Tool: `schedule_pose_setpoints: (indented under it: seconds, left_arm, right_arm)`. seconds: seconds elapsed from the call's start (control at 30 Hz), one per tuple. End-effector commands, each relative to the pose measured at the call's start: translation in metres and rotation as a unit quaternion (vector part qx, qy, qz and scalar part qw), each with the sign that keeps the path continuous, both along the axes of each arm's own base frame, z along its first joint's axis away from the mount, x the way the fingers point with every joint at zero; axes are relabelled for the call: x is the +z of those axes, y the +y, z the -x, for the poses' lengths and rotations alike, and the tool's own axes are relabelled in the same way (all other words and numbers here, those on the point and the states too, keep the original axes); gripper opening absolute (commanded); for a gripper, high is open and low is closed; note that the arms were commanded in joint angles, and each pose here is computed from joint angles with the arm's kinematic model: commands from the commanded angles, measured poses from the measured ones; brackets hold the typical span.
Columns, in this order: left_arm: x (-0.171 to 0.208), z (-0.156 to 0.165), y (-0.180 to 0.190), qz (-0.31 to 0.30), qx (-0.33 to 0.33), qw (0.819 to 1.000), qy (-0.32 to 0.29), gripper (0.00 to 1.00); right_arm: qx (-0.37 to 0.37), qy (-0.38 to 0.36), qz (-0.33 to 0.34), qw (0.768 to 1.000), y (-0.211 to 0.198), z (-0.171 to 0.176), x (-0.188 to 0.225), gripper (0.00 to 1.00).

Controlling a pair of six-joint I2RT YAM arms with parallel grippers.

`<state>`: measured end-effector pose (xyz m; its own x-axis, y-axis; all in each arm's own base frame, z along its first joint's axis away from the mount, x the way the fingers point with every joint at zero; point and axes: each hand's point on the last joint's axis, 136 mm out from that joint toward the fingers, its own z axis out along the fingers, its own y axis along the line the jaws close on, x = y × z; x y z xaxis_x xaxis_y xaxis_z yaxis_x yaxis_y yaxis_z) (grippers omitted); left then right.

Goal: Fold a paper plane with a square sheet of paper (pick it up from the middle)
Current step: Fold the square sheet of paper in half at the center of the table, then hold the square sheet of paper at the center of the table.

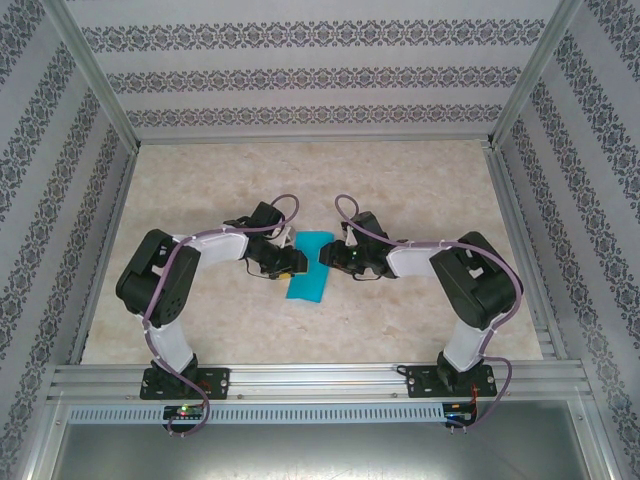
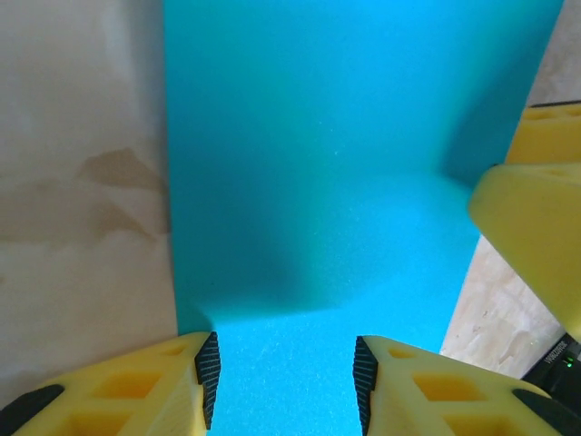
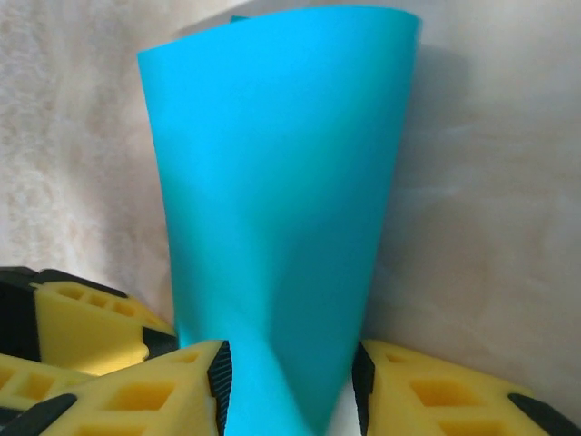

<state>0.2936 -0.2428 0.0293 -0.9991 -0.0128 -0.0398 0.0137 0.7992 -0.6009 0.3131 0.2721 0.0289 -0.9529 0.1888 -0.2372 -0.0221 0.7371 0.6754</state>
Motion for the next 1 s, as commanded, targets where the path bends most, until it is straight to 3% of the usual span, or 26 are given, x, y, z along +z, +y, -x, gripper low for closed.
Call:
schedule_pose_setpoints:
  seconds: [0.0,0.6,0.97]
  left_arm:
    - [0.000,-0.006,-0.007,-0.001,-0.016,1.000,-0.022,0.47]
    - [0.006,-0.013,-0.015,-0.001,-0.033,0.999,-0.029,0.50]
    - [0.013,-0.020,-0.021,0.008,-0.040,0.999,-0.034,0.51]
  right_arm:
    - [-0.007,-0.015,0.065,0.998,-0.020,-0.004,0.004,0.44]
    - [0.012,-0.053,0.199,0.978,-0.022,-0.042,0.005,0.54]
    - [0.017,-0.044,0.257,0.965,-0.032,-0.047,-0.012,0.51]
